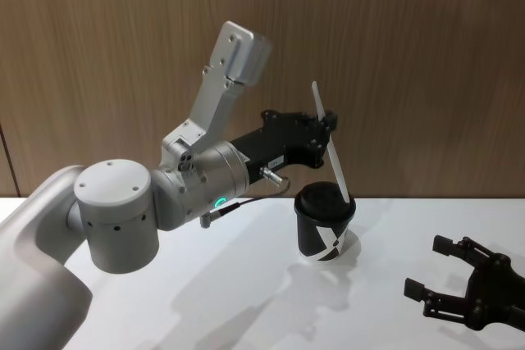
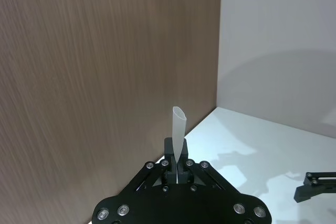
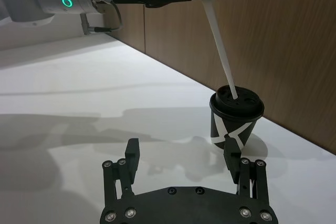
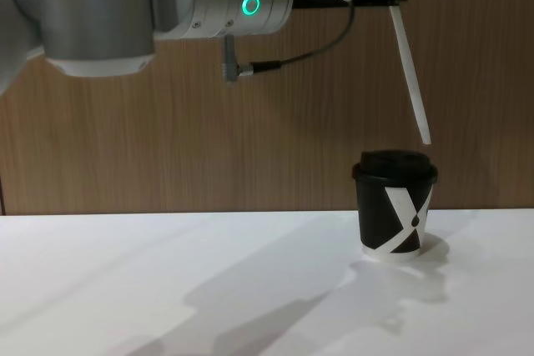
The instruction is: Pick up the straw with one hand, pass it to the other hand, and insert it into the cup.
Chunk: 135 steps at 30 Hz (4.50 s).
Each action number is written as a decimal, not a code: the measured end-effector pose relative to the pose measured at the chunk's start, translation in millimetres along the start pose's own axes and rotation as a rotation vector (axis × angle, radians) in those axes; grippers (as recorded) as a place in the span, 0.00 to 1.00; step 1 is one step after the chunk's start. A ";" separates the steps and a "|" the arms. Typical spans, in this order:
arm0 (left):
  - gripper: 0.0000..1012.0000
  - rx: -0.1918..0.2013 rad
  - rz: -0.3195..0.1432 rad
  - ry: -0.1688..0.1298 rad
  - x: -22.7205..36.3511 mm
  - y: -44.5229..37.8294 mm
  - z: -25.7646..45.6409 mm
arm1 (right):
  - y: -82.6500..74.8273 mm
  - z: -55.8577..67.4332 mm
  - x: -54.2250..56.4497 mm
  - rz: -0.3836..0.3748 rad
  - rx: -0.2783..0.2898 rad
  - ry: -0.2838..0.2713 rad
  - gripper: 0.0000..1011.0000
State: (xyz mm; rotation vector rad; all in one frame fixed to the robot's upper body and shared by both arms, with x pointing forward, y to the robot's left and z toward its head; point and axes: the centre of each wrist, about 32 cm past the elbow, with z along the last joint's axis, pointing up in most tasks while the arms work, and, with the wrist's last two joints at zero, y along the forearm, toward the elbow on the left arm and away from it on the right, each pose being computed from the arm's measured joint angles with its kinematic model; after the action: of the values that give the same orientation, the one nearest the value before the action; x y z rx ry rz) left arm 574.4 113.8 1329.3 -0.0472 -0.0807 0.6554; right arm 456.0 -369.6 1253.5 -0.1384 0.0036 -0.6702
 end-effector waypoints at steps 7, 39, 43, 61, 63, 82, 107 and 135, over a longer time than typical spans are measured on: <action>0.01 0.008 0.008 -0.015 0.9 -5.2 0.5 | 0.0 0.0 0.0 0.000 0.000 0.000 0.99; 0.01 0.032 0.048 -0.051 3.7 -28.0 -9.4 | 0.0 0.0 0.0 0.000 0.000 0.000 0.99; 0.01 0.033 0.051 -0.051 3.9 -30.0 -11.0 | 0.0 0.0 0.0 0.000 0.000 0.000 0.99; 0.01 0.034 0.059 -0.058 5.2 -34.7 -13.9 | 0.0 0.0 0.0 0.000 0.000 0.000 0.99; 0.01 0.035 0.060 -0.059 5.4 -34.9 -14.1 | 0.0 0.0 0.0 0.000 0.000 0.000 0.99; 0.01 0.067 0.056 -0.050 9.6 -37.6 -15.6 | 0.0 0.0 0.0 0.000 0.000 0.000 0.99; 0.40 0.090 0.046 -0.049 11.3 -43.6 -17.7 | 0.0 0.0 0.0 0.000 0.000 0.000 0.99; 0.99 0.058 0.026 -0.040 11.0 -20.3 -34.1 | 13.4 16.3 3.4 -0.012 0.055 -0.020 0.99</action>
State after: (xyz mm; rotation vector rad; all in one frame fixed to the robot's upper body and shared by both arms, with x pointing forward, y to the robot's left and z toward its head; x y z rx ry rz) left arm 598.4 103.9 1297.4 0.0209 -0.0998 0.6846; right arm 467.6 -359.3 1268.1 -0.0920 -0.0354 -0.6799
